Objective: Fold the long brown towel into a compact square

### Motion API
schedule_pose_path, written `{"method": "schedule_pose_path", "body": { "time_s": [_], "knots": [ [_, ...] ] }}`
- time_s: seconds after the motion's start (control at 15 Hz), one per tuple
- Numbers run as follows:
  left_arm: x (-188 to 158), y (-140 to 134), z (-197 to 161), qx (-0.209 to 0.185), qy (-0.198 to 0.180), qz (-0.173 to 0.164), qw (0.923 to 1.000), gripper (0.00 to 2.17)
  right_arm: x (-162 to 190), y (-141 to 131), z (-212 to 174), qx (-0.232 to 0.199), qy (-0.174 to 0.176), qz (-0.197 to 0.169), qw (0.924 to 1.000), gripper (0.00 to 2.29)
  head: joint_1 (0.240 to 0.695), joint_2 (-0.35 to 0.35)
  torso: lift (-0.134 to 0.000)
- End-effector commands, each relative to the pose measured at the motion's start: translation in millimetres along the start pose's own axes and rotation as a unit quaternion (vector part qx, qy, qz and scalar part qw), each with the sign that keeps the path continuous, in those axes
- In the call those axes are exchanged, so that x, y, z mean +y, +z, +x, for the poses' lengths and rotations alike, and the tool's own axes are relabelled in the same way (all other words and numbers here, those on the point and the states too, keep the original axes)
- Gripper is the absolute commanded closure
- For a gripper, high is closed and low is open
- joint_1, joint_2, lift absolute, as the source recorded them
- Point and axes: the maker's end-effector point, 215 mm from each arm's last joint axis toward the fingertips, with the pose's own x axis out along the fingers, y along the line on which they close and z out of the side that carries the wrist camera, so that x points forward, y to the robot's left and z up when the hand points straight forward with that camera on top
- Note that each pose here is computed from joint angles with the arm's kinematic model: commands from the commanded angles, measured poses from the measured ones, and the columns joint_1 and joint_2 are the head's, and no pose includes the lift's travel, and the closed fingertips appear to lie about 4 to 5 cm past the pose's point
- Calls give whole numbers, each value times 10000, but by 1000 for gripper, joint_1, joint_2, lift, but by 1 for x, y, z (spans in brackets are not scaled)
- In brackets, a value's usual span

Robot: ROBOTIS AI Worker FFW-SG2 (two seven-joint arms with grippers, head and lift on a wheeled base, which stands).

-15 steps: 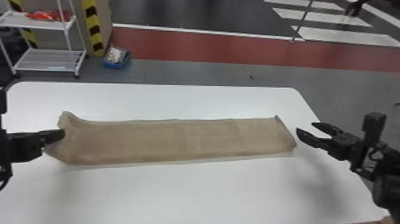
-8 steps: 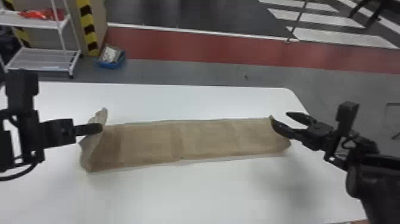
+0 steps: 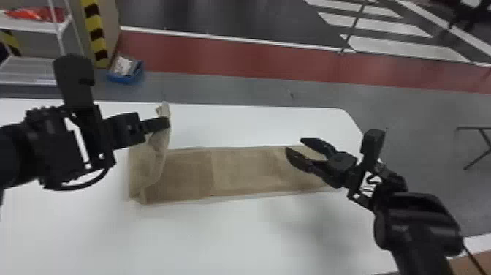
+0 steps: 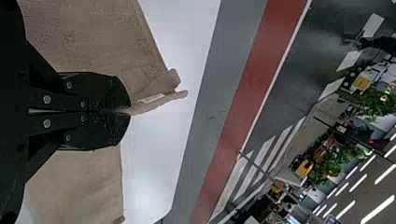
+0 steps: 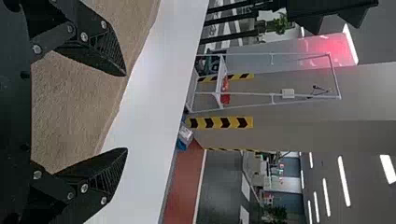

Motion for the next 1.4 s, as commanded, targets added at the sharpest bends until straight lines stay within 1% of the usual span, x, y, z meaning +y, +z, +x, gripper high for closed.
{"method": "schedule_pose_path", "body": {
  "time_s": [0.0,0.07,0.13,0.2,0.27,0.33,0.4,0.47,0.6,0.67,0.73,0.93,1.07,1.27,1.33],
  "knots": [
    [-25,3,9,-56,-417,-300,9987,1480,55,-6,41,-86,414,134,9990,971,695,-228,-124],
    [-33,2,10,-20,-536,-356,9979,1480,71,-10,55,-48,512,139,9986,1399,695,-209,-124],
    [-35,1,11,-2,-526,-312,9981,1480,90,-11,69,-168,603,100,9980,1764,695,-198,-124],
    [-37,1,11,-3,-571,-338,9978,1480,105,-11,81,-269,691,113,9972,1885,695,-186,-124],
    [-42,6,9,-25,-656,-360,9972,1480,125,-13,96,-332,847,146,9957,1895,695,-171,-124],
    [-43,9,9,-40,-677,-353,9971,1480,144,-12,110,-367,971,147,9945,1895,695,-141,-124],
    [-42,10,8,-49,-671,-348,9971,1480,156,-13,119,-359,1021,122,9941,1895,695,-124,-124],
    [-43,10,6,-48,-710,-368,9968,1480,165,-11,127,-467,1052,106,9933,1895,695,-108,-124],
    [-50,17,1,-91,-898,-478,9948,1480,173,-5,139,-609,1101,270,9917,1895,695,-79,-124],
    [-56,23,-3,-123,-1064,-573,9926,1480,184,-5,146,-599,1217,305,9903,1895,695,-61,-124],
    [-58,24,-3,-122,-1137,-617,9915,1480,192,-3,150,-605,1287,307,9894,1895,695,-54,-124],
    [-66,27,-5,-131,-1280,-640,9896,1480,215,-4,163,-531,1477,312,9871,1895,695,-33,-124],
    [-78,32,-9,-153,-1485,-673,9865,1480,233,-4,172,-485,1641,296,9848,1895,695,-14,-124],
    [-94,29,-15,-34,-1784,-635,9819,1477,258,-2,179,-488,1866,359,9806,1895,695,1,-124],
    [-96,25,-16,10,-1815,-636,9813,1477,264,-1,179,-486,1926,442,9791,1892,695,11,-124]
  ]
}}
